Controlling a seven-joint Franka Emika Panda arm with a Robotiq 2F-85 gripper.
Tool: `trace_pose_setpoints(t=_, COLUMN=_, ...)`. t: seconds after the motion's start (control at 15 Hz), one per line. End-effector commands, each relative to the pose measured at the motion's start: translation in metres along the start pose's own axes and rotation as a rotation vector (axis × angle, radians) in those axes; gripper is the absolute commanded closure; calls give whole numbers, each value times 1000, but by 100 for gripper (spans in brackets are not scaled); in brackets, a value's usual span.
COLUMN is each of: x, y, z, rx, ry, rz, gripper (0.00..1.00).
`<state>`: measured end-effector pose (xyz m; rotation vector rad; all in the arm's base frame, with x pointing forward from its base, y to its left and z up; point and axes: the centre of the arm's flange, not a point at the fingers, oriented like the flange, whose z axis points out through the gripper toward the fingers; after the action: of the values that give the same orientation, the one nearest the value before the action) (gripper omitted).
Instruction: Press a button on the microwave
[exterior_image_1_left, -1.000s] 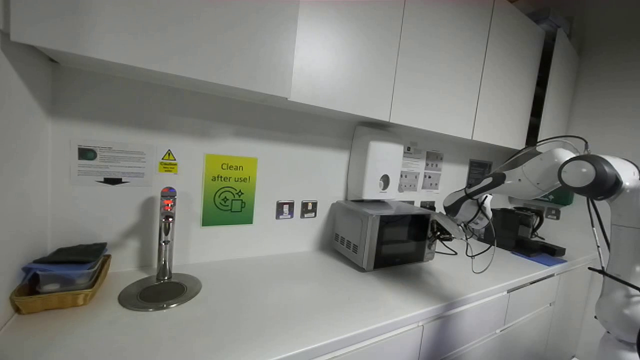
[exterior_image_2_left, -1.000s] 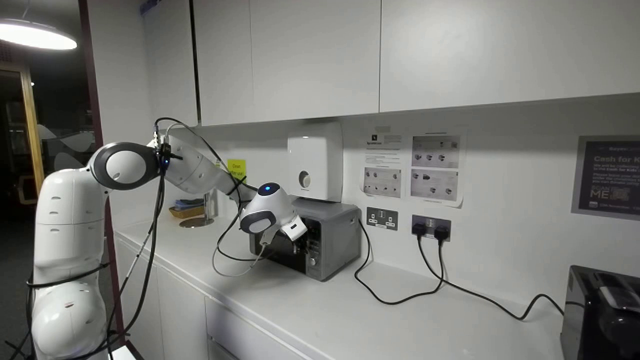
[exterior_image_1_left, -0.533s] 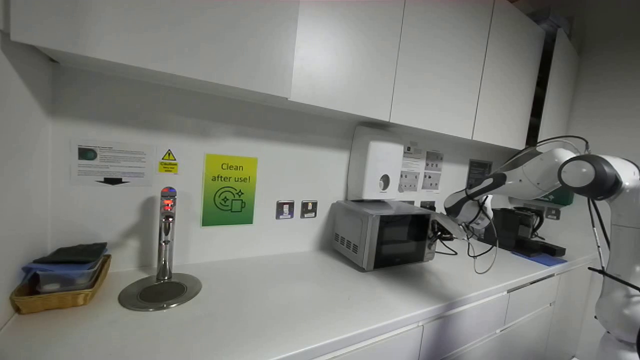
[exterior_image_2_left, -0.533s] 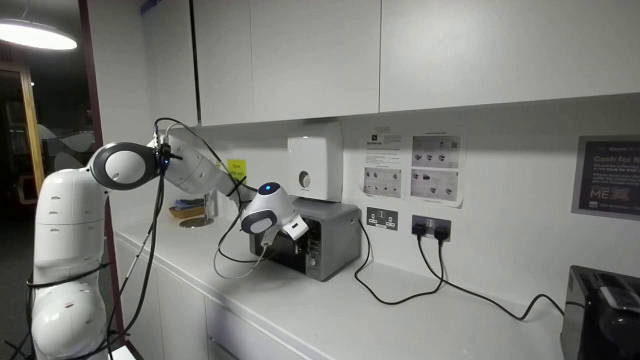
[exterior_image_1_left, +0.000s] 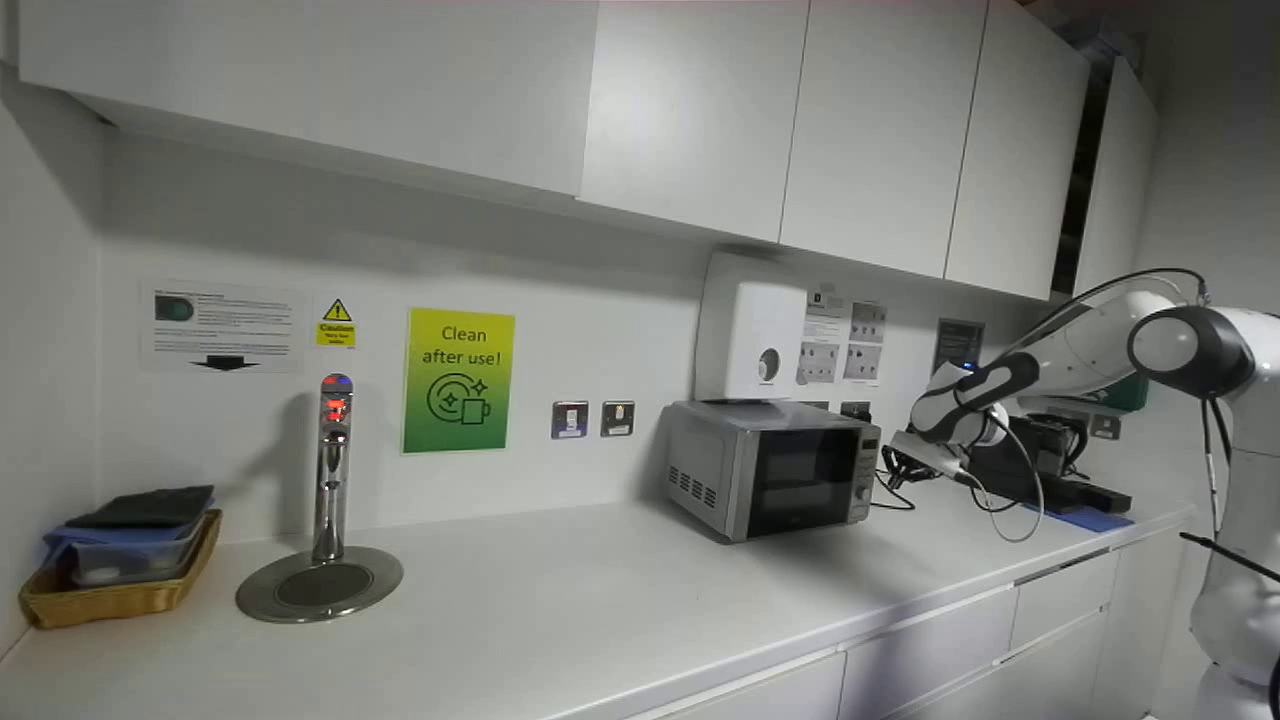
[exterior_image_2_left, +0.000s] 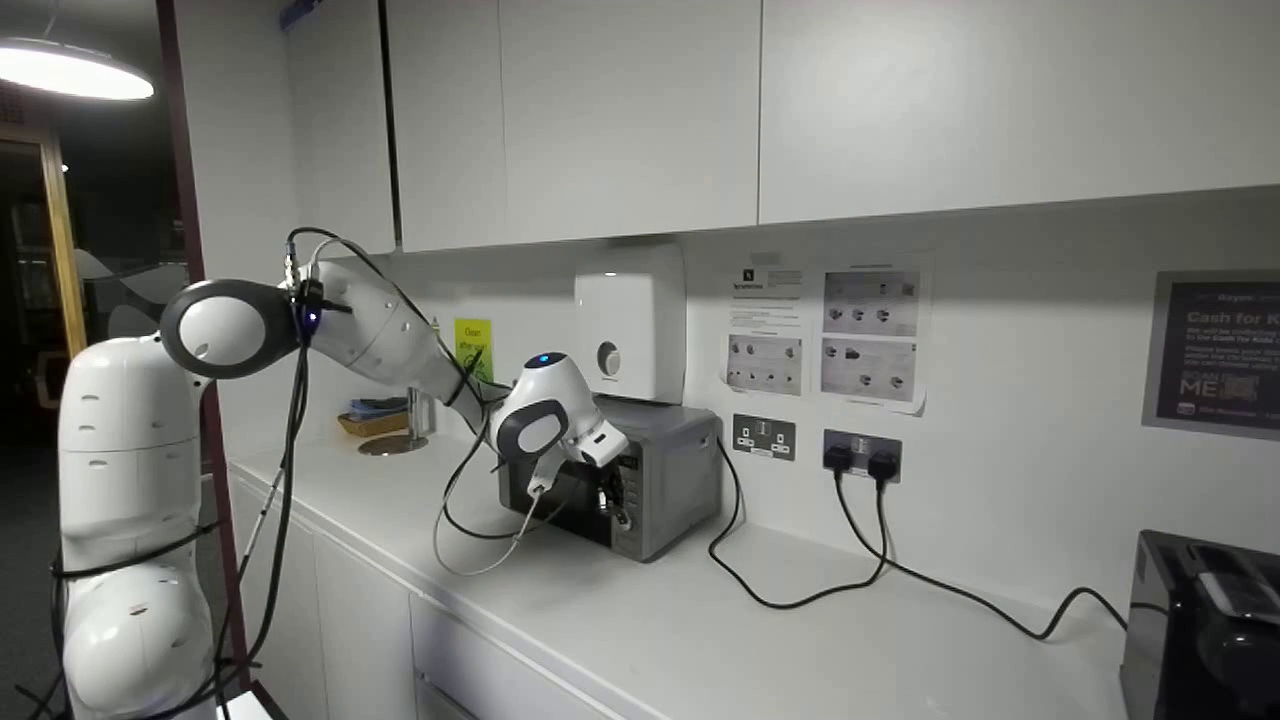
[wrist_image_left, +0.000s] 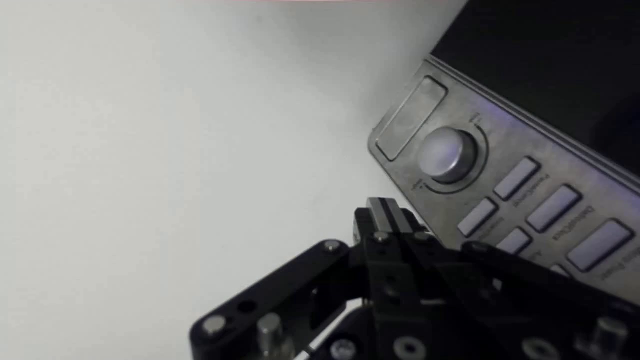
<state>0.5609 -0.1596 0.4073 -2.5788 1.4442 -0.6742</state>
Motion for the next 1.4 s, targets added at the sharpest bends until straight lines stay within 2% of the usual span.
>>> trace_pose_setpoints(t=0.0, x=-12, y=5, z=-35, rx=-86, ry=-33, rz=-60, gripper=100)
trace_pose_setpoints(t=0.47, x=-35, y=7, z=-75, rx=-235, ry=-134, rz=-208, gripper=100)
trace_pose_setpoints(t=1.0, x=-58, y=27, z=-117, rx=-393, ry=-199, rz=-393, gripper=100)
trace_pose_setpoints(t=1.33, x=-67, y=44, z=-135, rx=-450, ry=-239, rz=-545, gripper=100)
